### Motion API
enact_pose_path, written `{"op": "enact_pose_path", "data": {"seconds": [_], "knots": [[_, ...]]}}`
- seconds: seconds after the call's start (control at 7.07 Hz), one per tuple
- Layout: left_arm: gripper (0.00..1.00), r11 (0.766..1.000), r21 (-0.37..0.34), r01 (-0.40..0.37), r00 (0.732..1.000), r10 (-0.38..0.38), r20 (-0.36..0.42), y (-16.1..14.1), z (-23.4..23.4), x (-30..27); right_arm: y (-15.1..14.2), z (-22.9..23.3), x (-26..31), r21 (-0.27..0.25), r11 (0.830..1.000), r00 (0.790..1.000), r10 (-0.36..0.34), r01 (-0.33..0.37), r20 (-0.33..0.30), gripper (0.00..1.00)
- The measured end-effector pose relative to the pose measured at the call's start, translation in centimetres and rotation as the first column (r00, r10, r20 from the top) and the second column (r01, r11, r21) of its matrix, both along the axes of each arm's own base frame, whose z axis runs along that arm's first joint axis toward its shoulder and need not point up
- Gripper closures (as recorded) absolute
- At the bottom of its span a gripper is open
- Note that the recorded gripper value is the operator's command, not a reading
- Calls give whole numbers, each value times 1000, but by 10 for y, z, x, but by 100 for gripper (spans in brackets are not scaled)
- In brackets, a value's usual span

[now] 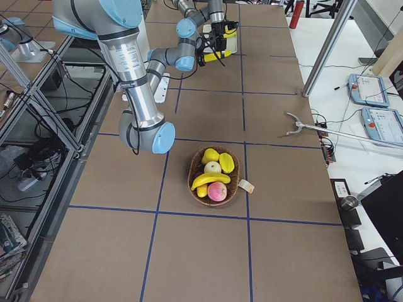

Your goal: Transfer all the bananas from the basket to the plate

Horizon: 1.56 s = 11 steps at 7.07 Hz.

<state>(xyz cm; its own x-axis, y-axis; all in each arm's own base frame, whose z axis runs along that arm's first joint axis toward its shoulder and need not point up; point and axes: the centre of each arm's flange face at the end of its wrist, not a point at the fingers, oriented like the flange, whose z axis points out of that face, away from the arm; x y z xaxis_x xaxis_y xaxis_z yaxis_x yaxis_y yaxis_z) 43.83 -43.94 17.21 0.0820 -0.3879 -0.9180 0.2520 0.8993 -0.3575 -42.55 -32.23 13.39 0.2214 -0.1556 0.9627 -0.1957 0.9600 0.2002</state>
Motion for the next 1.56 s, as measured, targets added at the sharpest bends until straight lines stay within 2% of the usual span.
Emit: {"op": "enact_pose_path", "data": {"seconds": [0.28,0.42,0.71,0.85,1.13,1.41,1.56], "knots": [[100,997,-78,12,997,-5,81,-20,51,-30,3,10,20,-14,1000,999,9,-10,-30,0],[100,996,-91,25,994,-14,111,-30,74,-49,4,19,31,-20,1000,999,16,-17,-43,0],[100,997,-69,30,977,-15,214,-30,146,-89,0,32,41,-29,999,998,30,-32,-63,0],[100,998,-52,21,960,-6,281,-24,190,-110,-1,37,46,-34,999,997,37,-39,-72,0],[100,1000,-13,-23,906,26,422,-15,269,-149,-1,47,53,-40,998,995,42,-46,-86,0],[100,998,1,-70,850,59,523,-17,318,-162,0,49,54,-42,998,995,43,-47,-90,0],[100,997,-7,-77,834,68,548,-21,334,-164,0,50,54,-42,998,995,43,-47,-90,0]]}}
